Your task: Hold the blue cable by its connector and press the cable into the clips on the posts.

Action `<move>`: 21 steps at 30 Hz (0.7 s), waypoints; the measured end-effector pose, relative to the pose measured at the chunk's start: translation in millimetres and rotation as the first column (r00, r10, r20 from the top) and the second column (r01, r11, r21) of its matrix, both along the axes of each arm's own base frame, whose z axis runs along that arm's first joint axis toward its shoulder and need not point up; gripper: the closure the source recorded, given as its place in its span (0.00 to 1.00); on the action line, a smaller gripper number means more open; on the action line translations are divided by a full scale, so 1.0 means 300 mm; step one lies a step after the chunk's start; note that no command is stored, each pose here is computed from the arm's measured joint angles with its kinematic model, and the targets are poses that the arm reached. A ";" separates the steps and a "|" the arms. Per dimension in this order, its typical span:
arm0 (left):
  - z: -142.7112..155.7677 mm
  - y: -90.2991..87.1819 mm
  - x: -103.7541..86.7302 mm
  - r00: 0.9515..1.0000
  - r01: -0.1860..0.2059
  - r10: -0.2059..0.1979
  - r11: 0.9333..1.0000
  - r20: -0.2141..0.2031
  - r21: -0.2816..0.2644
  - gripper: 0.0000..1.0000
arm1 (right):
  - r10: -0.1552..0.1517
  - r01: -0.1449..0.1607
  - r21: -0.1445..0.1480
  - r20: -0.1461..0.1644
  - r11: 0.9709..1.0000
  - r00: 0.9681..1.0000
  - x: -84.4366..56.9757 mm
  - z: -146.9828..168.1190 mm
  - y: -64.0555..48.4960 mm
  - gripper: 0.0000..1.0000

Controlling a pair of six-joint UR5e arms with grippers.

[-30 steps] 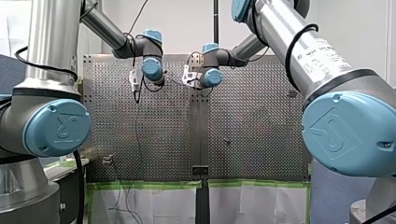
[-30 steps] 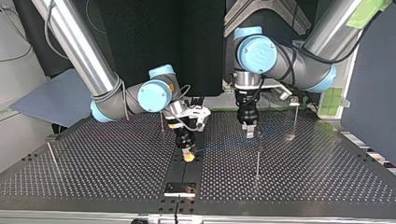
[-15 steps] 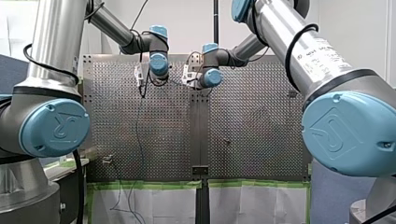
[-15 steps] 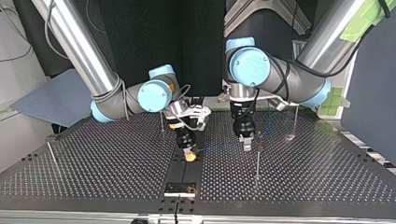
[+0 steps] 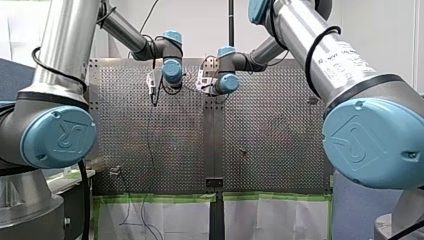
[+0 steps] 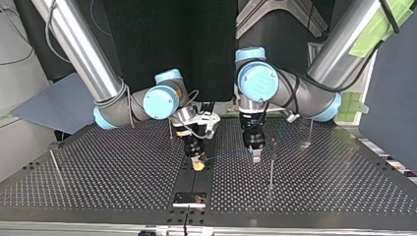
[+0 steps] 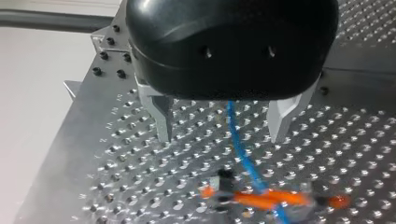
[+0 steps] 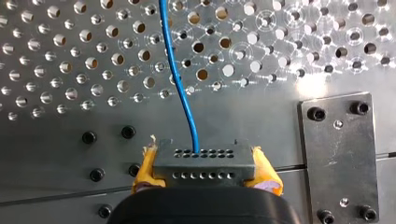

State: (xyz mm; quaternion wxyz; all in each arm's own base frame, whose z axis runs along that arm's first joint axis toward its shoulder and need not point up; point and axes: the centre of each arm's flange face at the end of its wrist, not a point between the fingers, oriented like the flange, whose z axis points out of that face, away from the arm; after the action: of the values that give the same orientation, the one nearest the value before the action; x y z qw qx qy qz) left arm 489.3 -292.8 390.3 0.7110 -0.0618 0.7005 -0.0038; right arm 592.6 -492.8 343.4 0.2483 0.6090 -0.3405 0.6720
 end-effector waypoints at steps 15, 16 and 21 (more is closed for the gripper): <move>0.035 0.013 0.018 0.999 -0.034 0.034 0.999 -0.001 0.034 0.36 | 0.004 -0.004 0.001 0.000 1.000 1.000 0.003 0.000 0.005 1.00; 0.035 0.011 0.016 0.999 -0.034 0.034 0.998 -0.002 0.043 0.45 | 0.004 -0.004 0.001 0.000 1.000 1.000 0.003 0.000 0.005 1.00; 0.036 0.003 0.010 0.999 -0.034 0.034 0.996 -0.005 0.079 0.71 | 0.004 -0.004 0.002 -0.001 1.000 1.000 0.003 -0.001 0.005 1.00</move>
State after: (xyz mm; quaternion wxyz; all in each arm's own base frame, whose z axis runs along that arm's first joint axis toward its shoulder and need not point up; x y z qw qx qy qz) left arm 492.3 -292.0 401.0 0.7107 -0.0457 0.7011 0.0360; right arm 593.6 -491.2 343.2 0.2465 0.6101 -0.3399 0.6720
